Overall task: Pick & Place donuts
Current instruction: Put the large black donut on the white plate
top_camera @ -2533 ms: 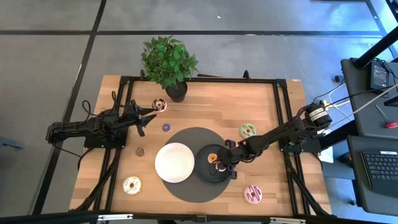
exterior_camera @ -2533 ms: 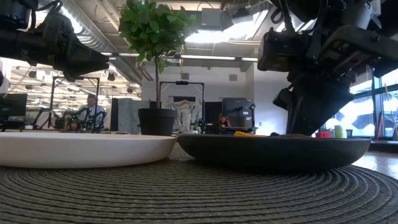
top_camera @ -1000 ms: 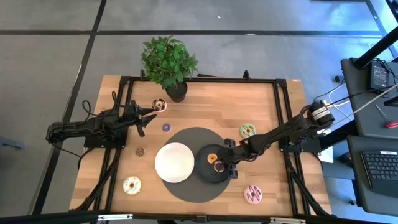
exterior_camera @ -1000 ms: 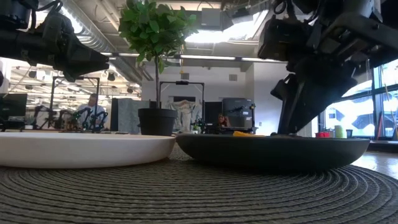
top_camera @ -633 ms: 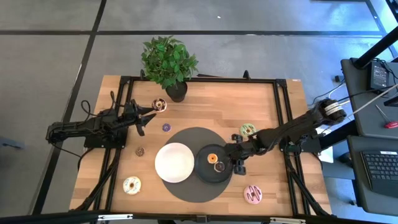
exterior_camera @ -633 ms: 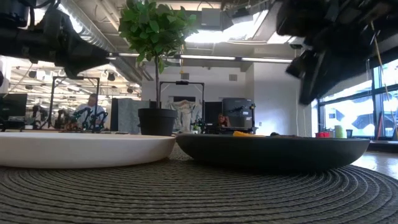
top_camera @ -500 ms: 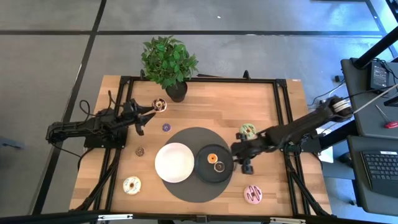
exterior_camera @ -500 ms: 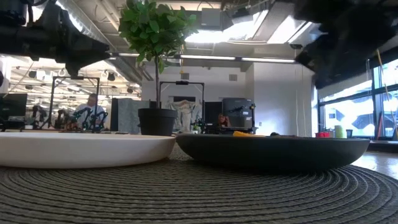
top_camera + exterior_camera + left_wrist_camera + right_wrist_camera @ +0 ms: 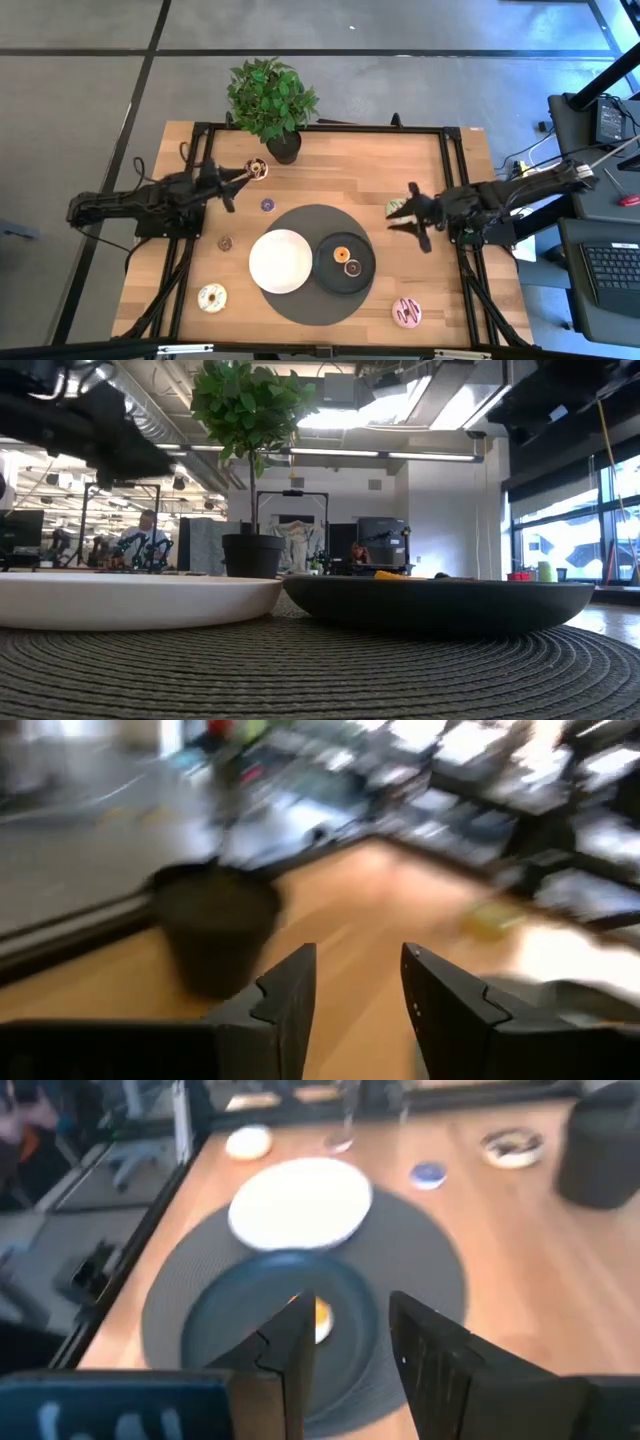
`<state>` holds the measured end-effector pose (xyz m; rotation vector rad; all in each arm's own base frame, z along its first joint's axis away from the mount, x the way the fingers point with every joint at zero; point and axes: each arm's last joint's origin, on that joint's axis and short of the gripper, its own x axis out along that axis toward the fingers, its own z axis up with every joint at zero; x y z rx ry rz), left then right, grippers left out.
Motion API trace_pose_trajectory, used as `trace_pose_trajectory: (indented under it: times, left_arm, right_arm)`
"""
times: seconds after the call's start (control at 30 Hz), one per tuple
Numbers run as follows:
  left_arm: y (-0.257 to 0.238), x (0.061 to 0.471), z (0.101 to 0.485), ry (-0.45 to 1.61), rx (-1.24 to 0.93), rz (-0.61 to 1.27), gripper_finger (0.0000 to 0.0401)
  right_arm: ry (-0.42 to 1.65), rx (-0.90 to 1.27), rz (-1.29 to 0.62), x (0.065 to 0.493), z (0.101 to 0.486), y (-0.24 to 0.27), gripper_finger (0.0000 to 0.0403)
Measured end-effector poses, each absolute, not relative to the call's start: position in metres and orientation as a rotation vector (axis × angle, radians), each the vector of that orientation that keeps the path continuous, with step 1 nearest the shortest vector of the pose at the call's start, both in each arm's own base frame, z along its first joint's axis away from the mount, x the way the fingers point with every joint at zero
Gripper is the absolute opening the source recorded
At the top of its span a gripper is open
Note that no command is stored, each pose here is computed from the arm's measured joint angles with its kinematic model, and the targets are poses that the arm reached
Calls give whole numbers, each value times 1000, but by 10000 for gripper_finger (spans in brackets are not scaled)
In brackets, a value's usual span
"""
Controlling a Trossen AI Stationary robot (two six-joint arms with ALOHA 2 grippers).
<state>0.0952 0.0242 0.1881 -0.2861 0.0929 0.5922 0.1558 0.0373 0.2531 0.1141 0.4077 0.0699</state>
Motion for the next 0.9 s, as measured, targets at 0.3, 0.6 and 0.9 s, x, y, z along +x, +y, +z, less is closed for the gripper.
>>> trace_pose_trajectory:
  times: [0.3, 0.6, 0.9]
  left_arm:
    - [36, 129, 191, 430, -140, 750, 143]
    - [63, 159, 169, 758, -95, 770, 143]
    - [81, 167, 150, 891, -75, 746, 143]
  right_arm:
    - [408, 89, 19, 158, 252, 30, 131]
    - [490, 82, -21, 171, 240, 28, 131]
    - [584, 54, -36, 178, 227, 27, 131]
